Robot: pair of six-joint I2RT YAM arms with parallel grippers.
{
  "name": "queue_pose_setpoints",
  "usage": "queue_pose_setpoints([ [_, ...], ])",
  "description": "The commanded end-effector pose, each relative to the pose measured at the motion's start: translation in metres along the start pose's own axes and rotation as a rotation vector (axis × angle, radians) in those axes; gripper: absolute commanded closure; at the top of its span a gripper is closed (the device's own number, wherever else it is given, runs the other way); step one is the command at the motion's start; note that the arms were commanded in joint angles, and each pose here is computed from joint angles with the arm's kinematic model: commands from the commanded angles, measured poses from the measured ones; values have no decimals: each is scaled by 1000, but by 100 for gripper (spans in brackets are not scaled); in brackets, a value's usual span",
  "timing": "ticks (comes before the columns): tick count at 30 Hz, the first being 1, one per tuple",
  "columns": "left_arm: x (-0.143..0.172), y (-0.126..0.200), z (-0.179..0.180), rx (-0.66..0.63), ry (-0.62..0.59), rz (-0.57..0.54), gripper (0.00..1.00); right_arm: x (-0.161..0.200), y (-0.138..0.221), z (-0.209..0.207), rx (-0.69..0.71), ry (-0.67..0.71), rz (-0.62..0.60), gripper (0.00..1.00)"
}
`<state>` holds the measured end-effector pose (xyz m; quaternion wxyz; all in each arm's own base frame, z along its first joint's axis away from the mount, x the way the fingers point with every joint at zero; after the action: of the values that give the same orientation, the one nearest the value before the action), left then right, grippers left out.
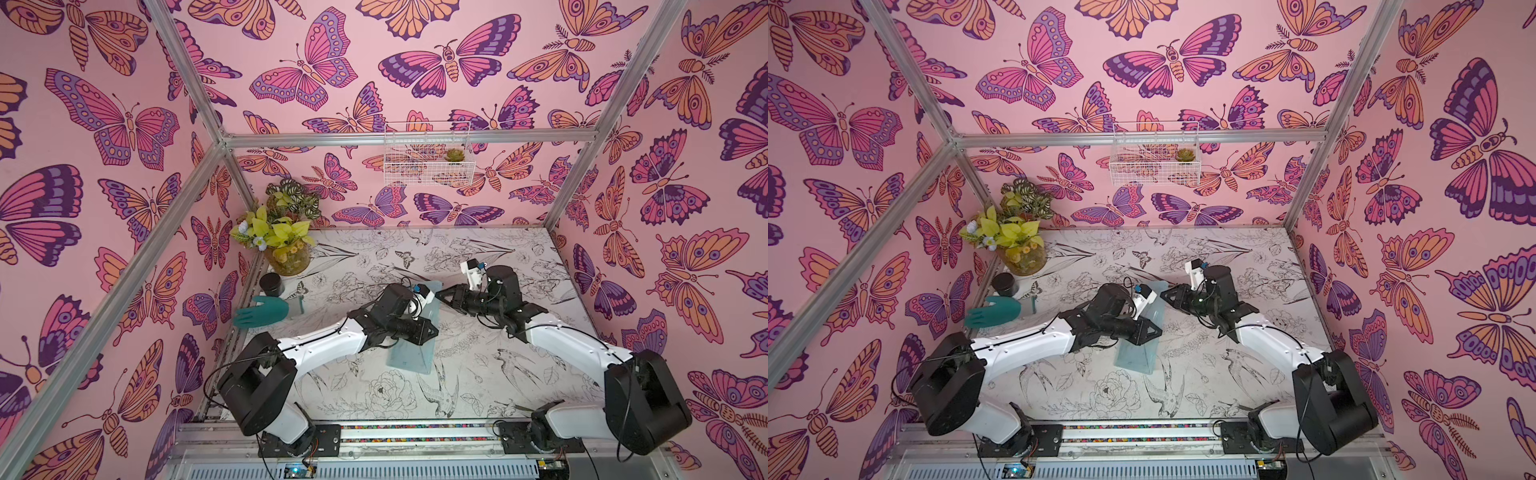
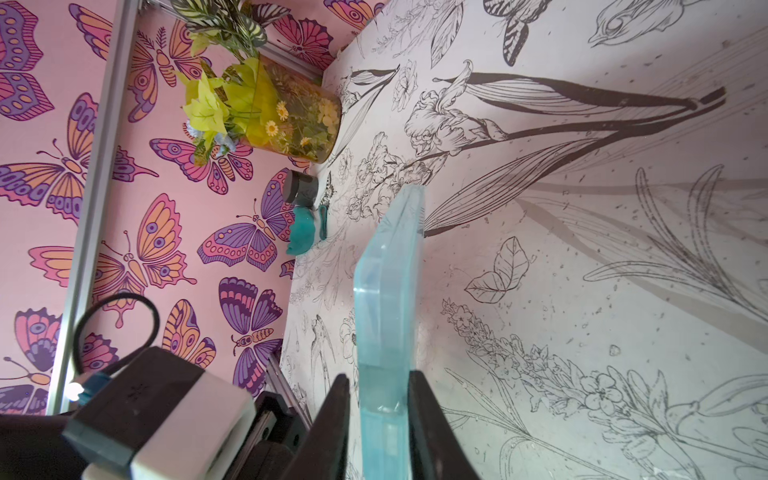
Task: Open the ruler set and take out the ruler
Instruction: Open the ruler set bag at the center of the board.
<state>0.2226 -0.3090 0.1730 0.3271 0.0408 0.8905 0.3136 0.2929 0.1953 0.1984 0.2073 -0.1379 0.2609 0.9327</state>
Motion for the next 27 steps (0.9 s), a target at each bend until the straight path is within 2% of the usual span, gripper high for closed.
queue_pose_setpoints([
  [1,0,-6,-19,64,-111,23,100,1,-3,18,-31,63,22,73],
  [5,1,-6,-19,57,-118,24,100,1,-4,18,-17,67,23,78],
  [10,2,-5,-19,46,-120,22,100,3,-6,16,25,73,25,100],
  [17,3,-5,-18,32,-120,22,100,4,-2,18,52,86,18,100],
  [20,2,-2,-15,6,-114,4,100,3,9,17,109,108,-13,100],
  [24,0,5,-9,-30,-91,-31,100,2,27,14,204,138,-37,76],
  [27,-3,10,-3,-59,-59,-55,100,2,45,17,225,151,-74,65],
])
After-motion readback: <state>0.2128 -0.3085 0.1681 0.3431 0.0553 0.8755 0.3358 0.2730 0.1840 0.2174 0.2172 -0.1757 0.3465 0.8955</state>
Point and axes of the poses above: each gripper's point midway between its finger pads, its own y axis back along the fingers, its own z axis along the line the jaws close on, x = y × z, the point moved 6 cm from there along y, back along the fingers, and after that the axes turned 2 degrees about -y, right-handed, at the moved point
